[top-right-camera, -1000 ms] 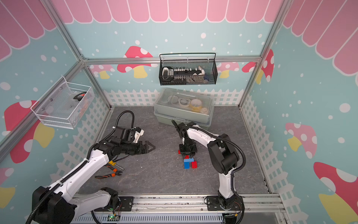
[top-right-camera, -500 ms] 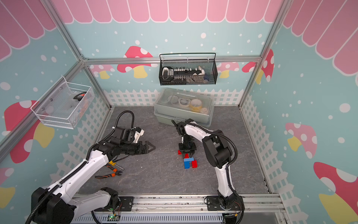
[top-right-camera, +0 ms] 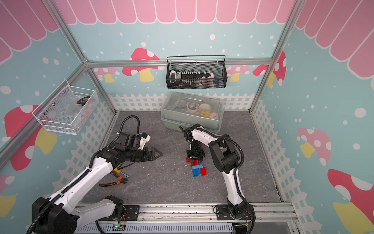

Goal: Assemble a giraffe with lego
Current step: Adjust the lego brick at the center of the board.

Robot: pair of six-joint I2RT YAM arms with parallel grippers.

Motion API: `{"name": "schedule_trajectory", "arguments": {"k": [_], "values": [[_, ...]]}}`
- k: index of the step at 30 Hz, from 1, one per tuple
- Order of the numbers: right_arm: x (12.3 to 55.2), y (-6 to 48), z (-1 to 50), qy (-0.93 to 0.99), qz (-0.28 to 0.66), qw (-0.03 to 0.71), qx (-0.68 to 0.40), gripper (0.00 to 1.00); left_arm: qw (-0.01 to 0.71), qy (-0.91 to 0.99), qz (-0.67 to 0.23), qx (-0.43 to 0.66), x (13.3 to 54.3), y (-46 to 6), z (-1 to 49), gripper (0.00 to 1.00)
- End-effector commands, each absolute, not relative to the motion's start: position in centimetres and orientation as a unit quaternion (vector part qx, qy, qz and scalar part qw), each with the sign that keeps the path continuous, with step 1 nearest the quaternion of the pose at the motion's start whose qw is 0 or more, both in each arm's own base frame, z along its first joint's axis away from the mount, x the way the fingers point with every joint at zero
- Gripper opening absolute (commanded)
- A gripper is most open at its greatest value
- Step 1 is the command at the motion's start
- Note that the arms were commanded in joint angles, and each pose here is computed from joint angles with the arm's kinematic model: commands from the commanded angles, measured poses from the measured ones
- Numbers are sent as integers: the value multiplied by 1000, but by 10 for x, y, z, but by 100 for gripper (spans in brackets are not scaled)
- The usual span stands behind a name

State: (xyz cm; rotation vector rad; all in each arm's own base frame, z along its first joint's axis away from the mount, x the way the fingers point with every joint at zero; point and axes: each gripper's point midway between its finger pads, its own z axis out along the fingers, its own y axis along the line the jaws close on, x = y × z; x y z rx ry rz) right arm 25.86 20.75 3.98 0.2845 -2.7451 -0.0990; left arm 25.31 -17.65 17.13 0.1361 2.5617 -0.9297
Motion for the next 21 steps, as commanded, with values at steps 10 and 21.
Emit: {"name": "schedule_trajectory", "arguments": {"k": [10,21], "values": [[266,210,46,-975,-38,193,107,57,210,916,-338,55,250,-178,176,99],[271,212,68,-979,-51,159,113,59,214,917,-332,53,253,-176,176,99]]}}
